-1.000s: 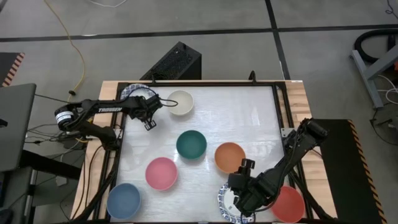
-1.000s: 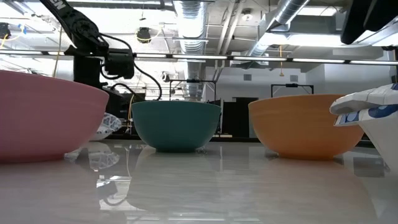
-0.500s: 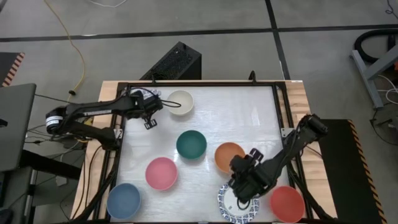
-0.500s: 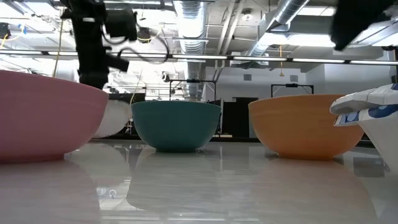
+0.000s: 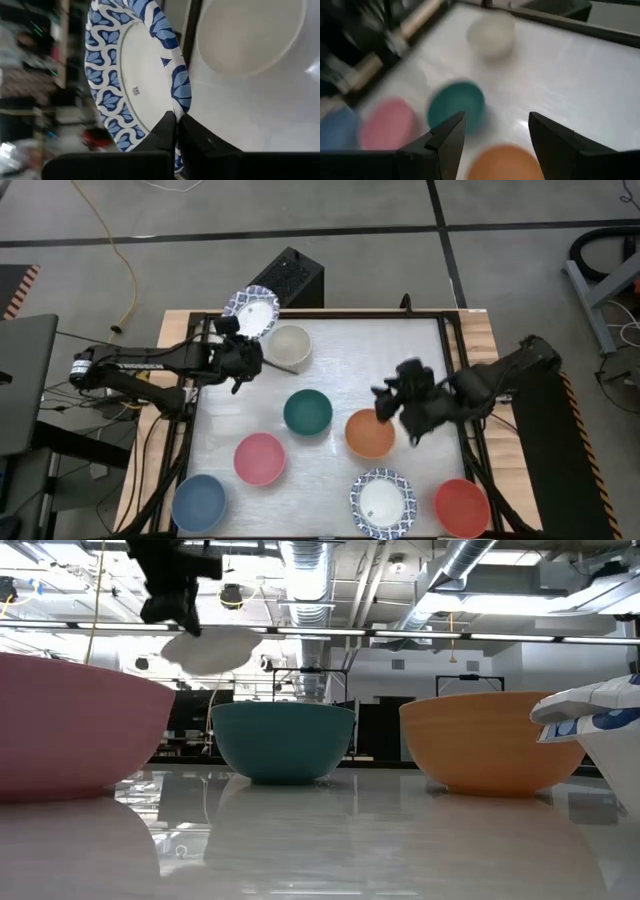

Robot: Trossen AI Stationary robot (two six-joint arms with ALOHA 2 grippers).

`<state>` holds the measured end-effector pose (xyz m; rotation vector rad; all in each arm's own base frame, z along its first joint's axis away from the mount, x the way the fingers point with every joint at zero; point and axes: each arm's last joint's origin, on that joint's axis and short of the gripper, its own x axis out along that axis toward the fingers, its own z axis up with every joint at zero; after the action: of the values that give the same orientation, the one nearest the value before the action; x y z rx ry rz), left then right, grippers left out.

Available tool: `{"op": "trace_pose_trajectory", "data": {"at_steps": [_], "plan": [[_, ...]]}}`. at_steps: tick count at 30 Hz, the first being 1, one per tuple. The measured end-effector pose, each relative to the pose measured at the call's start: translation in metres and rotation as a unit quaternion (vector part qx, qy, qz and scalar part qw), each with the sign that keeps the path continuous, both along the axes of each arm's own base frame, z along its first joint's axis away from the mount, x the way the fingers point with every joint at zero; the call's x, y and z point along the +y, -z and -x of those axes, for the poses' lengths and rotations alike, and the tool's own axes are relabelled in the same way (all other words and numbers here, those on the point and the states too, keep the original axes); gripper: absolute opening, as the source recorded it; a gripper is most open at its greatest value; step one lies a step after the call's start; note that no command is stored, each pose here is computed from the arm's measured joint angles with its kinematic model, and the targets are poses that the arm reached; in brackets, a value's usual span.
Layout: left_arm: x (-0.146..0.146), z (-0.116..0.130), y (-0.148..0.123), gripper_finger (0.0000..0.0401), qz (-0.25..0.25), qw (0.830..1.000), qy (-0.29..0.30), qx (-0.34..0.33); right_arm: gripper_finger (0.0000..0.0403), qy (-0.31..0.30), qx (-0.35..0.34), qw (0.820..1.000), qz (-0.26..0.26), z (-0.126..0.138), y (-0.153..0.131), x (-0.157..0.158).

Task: Nest bowls inside each other
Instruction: Stack the top left white and blue bowl onto the stacked white and blue bowls

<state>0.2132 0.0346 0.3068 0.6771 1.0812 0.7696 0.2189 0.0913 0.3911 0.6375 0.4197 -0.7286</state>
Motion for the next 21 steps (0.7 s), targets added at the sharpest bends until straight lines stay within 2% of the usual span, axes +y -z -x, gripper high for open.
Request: {"op": "trace_pose_trajectory", "data": {"at_steps": [5,10,15,21], "plan": [[-0.021,-0.007,-0.009,0.0,-0.054,0.997,0.052,0.0,0.024,0.026,-0.085,0.996,-0.011,0.003,-0.027,-0.031],[-0.039,-0.017,-0.019,0.0,-0.083,0.991,0.096,-0.039,0.024,0.016,-0.111,0.993,-0.028,0.001,-0.041,-0.064],[-0.055,-0.025,-0.029,0.0,-0.099,0.982,0.138,-0.084,0.024,-0.04,-0.141,0.988,-0.04,-0.018,-0.049,-0.094],[-0.063,-0.028,-0.037,0.0,-0.117,0.976,0.146,-0.114,0.024,-0.053,-0.159,0.984,-0.062,-0.047,-0.041,-0.125]]}}
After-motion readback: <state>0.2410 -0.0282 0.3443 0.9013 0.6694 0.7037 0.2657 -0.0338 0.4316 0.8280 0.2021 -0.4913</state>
